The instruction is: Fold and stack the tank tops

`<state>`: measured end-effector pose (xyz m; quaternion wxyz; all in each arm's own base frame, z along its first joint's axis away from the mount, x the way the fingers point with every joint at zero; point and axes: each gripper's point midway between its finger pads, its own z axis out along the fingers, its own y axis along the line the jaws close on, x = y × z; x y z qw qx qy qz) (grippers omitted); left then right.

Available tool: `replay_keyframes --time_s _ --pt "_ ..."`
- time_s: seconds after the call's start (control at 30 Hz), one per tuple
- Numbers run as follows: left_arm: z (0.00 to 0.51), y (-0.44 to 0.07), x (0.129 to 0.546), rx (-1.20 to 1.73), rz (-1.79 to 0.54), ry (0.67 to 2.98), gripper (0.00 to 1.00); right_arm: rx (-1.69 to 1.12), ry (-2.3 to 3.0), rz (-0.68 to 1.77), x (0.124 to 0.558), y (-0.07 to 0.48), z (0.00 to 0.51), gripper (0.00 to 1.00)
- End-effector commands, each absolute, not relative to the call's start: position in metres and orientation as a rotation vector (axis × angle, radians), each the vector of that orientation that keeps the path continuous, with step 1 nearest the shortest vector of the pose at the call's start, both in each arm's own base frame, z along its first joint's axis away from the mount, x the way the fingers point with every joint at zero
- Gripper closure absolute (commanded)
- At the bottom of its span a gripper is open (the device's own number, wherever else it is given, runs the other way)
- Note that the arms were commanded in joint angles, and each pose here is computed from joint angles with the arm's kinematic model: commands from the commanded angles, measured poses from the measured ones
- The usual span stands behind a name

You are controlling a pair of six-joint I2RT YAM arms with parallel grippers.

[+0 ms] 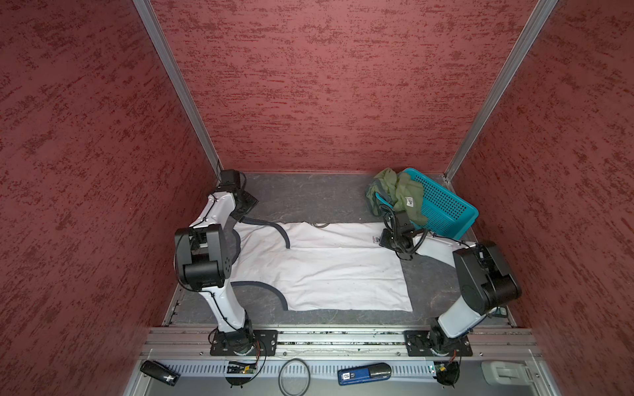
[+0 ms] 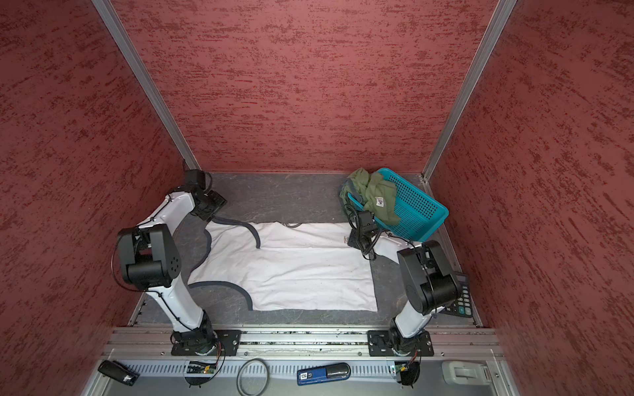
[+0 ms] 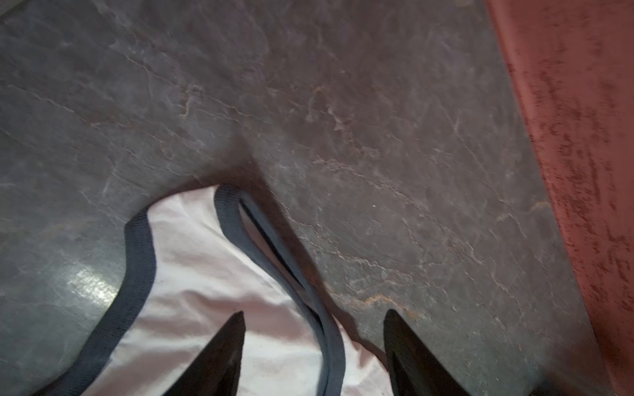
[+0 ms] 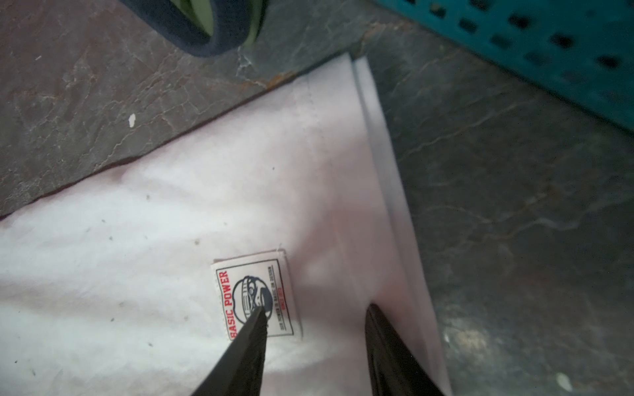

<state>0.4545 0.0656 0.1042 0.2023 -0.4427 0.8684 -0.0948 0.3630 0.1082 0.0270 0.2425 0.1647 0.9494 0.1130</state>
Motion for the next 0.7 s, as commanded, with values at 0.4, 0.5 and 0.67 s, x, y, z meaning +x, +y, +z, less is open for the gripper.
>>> replay_keyframes --time_s 0.4,0.5,0.67 --pt "0.042 0.087 0.453 -1.44 -0.007 2.568 0.34 0.418 2.618 0.363 0.352 0.113 0.019 0.51" --pt "0.03 0.089 0.455 -1.446 0.032 2.59 0.37 0.413 2.622 0.362 0.351 0.113 0.018 0.5" --pt "0.016 0.094 0.455 -1.456 0.085 2.619 0.43 0.413 2.621 0.35 0.351 0.111 0.018 0.5"
